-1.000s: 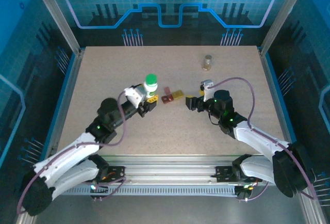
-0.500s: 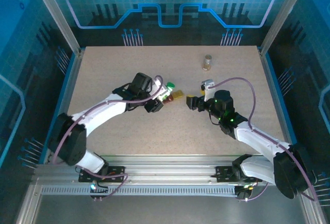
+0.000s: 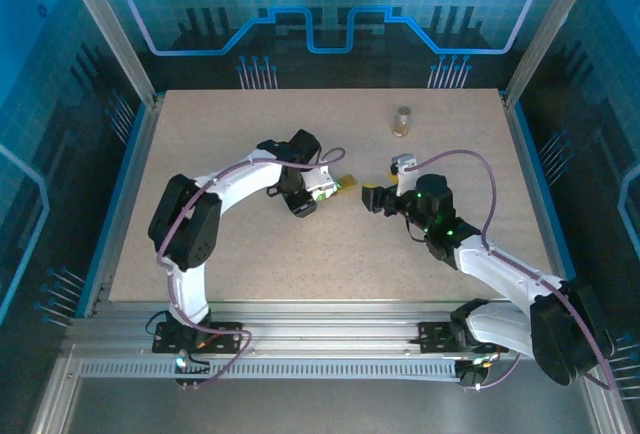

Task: Sort the pills into containers

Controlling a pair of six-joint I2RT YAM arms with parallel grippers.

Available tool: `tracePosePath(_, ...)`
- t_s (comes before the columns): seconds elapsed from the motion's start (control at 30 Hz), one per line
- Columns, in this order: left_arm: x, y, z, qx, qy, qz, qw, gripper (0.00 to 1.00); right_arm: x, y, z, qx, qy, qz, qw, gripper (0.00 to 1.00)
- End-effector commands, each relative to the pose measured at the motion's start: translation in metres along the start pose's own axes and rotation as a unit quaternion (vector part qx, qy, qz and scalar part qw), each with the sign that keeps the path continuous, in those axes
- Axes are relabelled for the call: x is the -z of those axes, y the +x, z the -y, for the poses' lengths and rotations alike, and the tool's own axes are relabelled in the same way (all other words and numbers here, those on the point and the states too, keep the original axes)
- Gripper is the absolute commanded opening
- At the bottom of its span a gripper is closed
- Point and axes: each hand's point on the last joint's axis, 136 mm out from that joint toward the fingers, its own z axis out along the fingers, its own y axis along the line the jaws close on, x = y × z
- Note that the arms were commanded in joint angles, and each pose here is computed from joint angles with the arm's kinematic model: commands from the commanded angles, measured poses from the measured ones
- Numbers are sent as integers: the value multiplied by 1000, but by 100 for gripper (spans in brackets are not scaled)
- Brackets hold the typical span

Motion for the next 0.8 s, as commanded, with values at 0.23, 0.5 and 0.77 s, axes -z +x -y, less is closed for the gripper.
tracePosePath(0.23, 3, 10, -23, -55, -49, -92, 993, 0, 2, -5, 5, -2, 7, 10, 1000, 79)
tracePosePath(0.5, -1, 5, -26, -98, -72, -126, 985, 0, 2, -5, 4, -4, 6, 11, 1000, 79)
tracePosePath(0.77, -7, 6, -33, -132, -103, -163, 972, 0, 4, -8, 3, -4, 4, 14, 1000, 80)
